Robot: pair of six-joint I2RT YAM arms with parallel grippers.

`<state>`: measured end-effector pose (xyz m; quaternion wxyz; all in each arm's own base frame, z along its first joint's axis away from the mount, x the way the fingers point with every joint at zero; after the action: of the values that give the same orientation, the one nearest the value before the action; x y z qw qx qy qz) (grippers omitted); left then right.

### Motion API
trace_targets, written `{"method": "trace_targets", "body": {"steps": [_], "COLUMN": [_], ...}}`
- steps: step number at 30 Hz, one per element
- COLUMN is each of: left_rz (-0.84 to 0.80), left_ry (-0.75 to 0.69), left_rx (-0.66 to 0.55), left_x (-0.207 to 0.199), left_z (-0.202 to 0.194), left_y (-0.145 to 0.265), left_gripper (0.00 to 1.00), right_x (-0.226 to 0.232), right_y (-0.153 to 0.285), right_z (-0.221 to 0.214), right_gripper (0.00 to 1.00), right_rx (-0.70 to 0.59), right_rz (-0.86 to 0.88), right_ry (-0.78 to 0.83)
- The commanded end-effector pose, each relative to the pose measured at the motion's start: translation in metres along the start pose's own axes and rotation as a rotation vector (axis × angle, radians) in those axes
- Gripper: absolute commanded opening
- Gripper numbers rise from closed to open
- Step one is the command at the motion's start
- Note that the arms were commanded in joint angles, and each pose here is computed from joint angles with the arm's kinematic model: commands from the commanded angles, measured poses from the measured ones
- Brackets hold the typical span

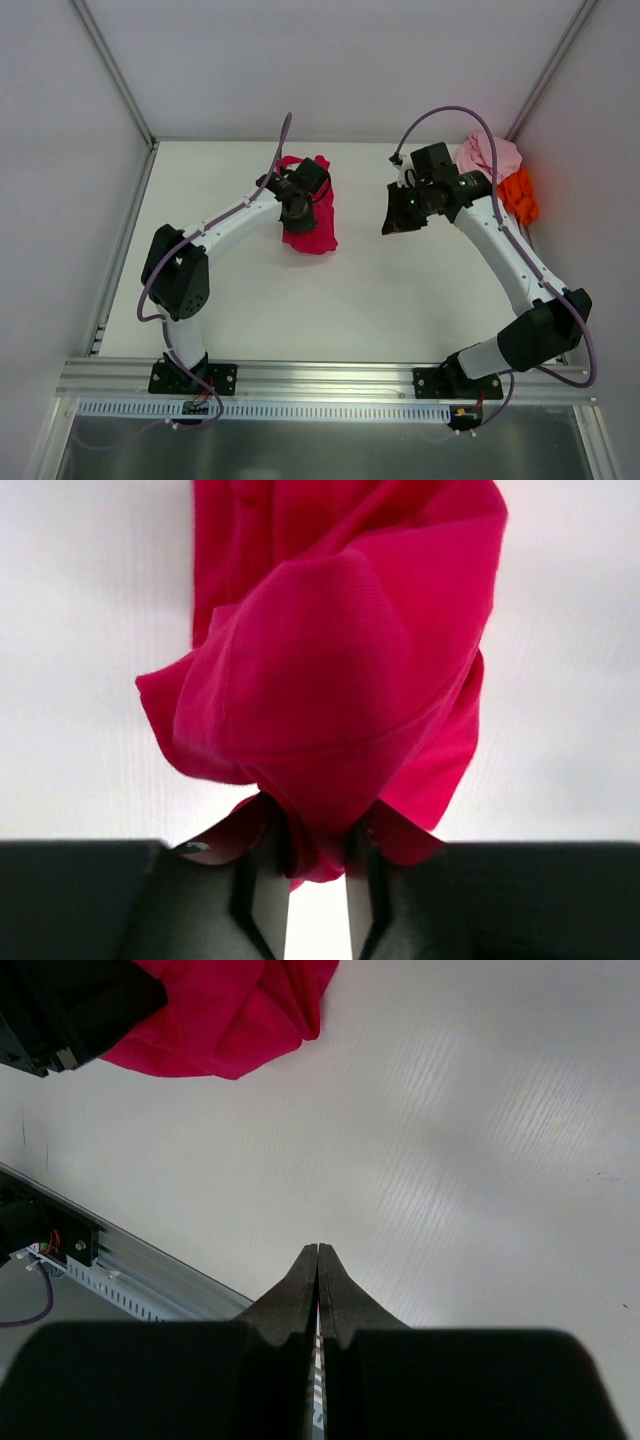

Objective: Fold and stack the t-shirts
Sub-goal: Fold the folded rectangular tshirt in 1/3 of the way

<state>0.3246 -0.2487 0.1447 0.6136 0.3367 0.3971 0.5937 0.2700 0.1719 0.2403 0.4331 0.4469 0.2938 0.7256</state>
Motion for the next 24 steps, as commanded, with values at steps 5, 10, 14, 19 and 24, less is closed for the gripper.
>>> {"method": "trace_targets", "body": {"steps": [5,10,14,19,24], "left_rz": [0.135,0.137,0.119,0.094,0.066], "left_ry": [0.101,0.119,0.094,0.076,0.085], "left_rx": [-0.11,-0.12,-0.114,-0.121,-0.19], "left_x": [0.026,0.027,0.018,0.01,0.014], "left_z": [0.028,0.038,0.047,0.057,0.064], "left_y": [0.003,-0.008,-0.027,-0.034,-0.01], "left_gripper": [0.07,0.05,0.31,0.99,0.99], "right_x": [0.006,0.007,0.007,0.008,0.006], "right_y": [0.01,0.01,0.01,0.01,0.006], "right_z": [-0.009,-0.012,-0.013,-0.016,-0.018], "right_gripper": [0.01,0.01,0.01,0.01,0.01], "right_rx": [-0.026,-0.018,-0.013,-0.005,0.001], "right_rz": [0.032,0.036,0.042,0.048,0.043], "right_ry": [0.001,0.002,0.003,0.013,0.013]}}
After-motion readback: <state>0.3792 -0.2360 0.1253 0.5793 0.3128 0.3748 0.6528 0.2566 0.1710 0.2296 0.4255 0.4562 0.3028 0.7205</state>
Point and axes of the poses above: each gripper's point midway between its finger pads, its own y axis back along the fingers, its own x axis along the line the jaws close on, z = x × y, the point moved 3 cm from there along y, back along the fingers, and after that the axes turned 6 degrees about -y, right-handed, at the moved point
